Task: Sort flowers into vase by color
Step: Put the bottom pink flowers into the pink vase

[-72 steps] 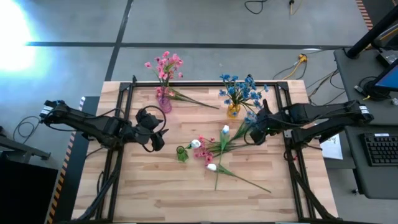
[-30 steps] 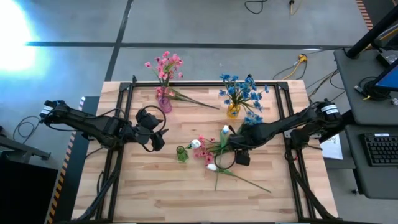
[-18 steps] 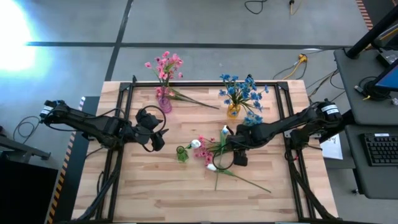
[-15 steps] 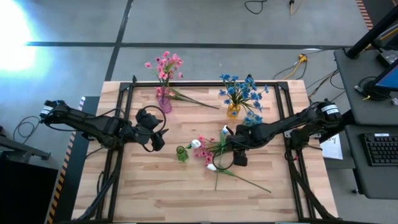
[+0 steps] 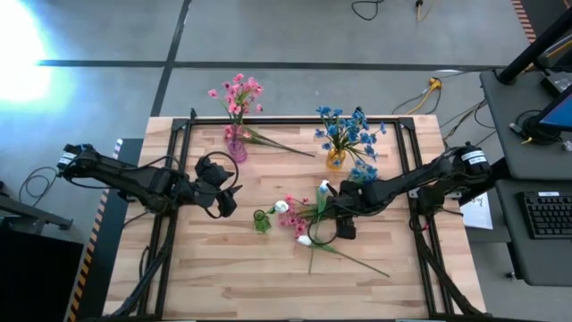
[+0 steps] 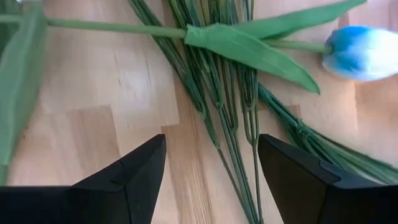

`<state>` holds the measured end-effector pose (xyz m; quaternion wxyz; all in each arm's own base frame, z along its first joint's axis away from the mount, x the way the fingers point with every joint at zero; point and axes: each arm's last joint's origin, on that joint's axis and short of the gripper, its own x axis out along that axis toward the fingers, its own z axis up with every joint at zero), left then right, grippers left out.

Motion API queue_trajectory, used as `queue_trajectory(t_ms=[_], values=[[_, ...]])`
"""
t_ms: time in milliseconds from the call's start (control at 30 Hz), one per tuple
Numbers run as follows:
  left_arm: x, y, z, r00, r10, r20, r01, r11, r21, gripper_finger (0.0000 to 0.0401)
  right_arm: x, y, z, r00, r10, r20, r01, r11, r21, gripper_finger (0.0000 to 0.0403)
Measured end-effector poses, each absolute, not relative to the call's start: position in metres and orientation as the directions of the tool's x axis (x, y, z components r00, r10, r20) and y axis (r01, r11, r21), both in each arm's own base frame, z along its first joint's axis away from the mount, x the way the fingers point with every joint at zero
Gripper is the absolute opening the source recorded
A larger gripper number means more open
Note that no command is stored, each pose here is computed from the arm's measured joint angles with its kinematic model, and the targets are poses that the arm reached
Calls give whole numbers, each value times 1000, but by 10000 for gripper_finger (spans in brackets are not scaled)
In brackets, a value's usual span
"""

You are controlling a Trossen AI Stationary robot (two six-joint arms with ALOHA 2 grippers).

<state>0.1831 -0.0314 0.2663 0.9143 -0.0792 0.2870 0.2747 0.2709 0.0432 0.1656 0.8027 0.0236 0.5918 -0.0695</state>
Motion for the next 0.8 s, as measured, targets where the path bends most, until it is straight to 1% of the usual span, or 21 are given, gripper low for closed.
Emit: queue_trajectory(t_ms=[167, 400, 800], values=[[183, -31, 266, 684, 457, -568, -548, 836, 13, 211, 267, 42, 156, 298, -85, -951, 141, 989, -44, 244], [183, -31, 266, 684, 457, -568, -548, 836, 13, 211, 265, 40, 152, 303, -159, -940, 163, 980, -113, 241], [183, -31, 266, 684, 457, -568, -548, 836, 13, 211, 258, 39, 144, 286, -163, -944, 161, 980, -120, 231]])
